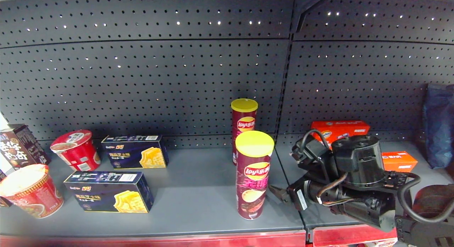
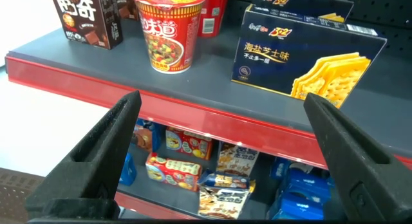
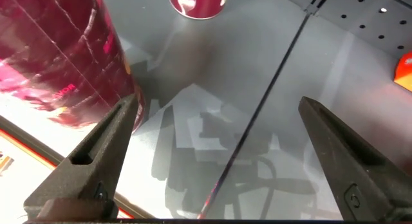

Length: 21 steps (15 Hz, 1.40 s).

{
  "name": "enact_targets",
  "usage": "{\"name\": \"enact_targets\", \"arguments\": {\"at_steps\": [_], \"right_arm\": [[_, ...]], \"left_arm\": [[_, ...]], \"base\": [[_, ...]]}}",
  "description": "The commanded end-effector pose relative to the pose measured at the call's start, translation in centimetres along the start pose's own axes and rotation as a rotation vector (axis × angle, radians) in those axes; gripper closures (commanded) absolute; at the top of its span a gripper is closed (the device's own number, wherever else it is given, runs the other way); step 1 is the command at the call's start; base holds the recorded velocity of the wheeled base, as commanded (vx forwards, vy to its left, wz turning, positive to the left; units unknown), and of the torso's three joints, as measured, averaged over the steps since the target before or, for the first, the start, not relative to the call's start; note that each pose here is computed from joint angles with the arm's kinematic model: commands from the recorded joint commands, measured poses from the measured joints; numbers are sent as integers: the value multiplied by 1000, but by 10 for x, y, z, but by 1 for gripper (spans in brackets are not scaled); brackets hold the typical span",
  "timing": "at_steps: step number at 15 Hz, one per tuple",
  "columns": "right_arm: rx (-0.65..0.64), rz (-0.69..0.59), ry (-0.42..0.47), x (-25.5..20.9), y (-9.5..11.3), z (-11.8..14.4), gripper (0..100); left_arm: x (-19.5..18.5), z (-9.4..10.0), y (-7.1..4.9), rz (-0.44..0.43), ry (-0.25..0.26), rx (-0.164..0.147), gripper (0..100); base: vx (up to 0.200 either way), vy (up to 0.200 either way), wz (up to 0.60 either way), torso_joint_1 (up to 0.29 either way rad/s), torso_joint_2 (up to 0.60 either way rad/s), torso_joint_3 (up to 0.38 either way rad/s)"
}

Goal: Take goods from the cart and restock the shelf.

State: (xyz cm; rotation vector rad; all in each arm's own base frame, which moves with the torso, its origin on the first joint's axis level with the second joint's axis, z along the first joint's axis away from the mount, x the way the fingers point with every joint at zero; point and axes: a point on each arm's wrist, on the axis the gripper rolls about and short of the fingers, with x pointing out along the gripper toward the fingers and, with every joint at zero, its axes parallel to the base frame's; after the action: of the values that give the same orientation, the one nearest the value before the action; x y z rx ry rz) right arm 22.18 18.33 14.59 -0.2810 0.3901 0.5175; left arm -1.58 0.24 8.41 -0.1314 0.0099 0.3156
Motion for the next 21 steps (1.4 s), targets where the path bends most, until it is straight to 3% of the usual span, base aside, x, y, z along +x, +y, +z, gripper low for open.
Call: {"name": "enact_targets", "arguments": {"at_steps": [1, 4, 9, 13, 15, 17, 19, 20, 21], "right_arm": [[6, -8, -9, -4, -3, 1, 0], [13, -15, -24, -15, -7, 0, 0], [58, -58, -209, -91, -26, 9, 0], [148, -298, -413, -173, -67, 10, 0], [176, -453, -465, -203, -79, -8, 0], [199, -609, -518, -237, -76, -41, 0], [215, -793, -532, -265, -54, -88, 0], [217, -837, -521, -271, -46, -100, 0], [226, -878, -494, -276, -35, -117, 0]], "left_arm": [[0, 0, 0, 3, -1, -14, 0], [0, 0, 0, 6, -3, -23, 0], [0, 0, 0, -1, 1, -20, 0], [0, 0, -1, -24, 5, -16, 0], [0, 0, -1, -48, 8, -10, 0], [0, 0, -2, -79, 11, 19, 0], [0, -3, -2, -103, 37, 88, 0], [0, -7, -1, -98, 74, 101, 0], [0, -7, -1, -100, 80, 105, 0]], "base": [[0, 0, 0, 0, 0, 0], [0, 0, 0, 0, 0, 0], [0, 0, 0, 0, 0, 0], [0, 0, 0, 0, 0, 0], [0, 0, 0, 0, 0, 0], [0, 0, 0, 0, 0, 0], [0, 0, 0, 0, 0, 0], [0, 0, 0, 0, 0, 0], [0, 0, 0, 0, 0, 0]]}}
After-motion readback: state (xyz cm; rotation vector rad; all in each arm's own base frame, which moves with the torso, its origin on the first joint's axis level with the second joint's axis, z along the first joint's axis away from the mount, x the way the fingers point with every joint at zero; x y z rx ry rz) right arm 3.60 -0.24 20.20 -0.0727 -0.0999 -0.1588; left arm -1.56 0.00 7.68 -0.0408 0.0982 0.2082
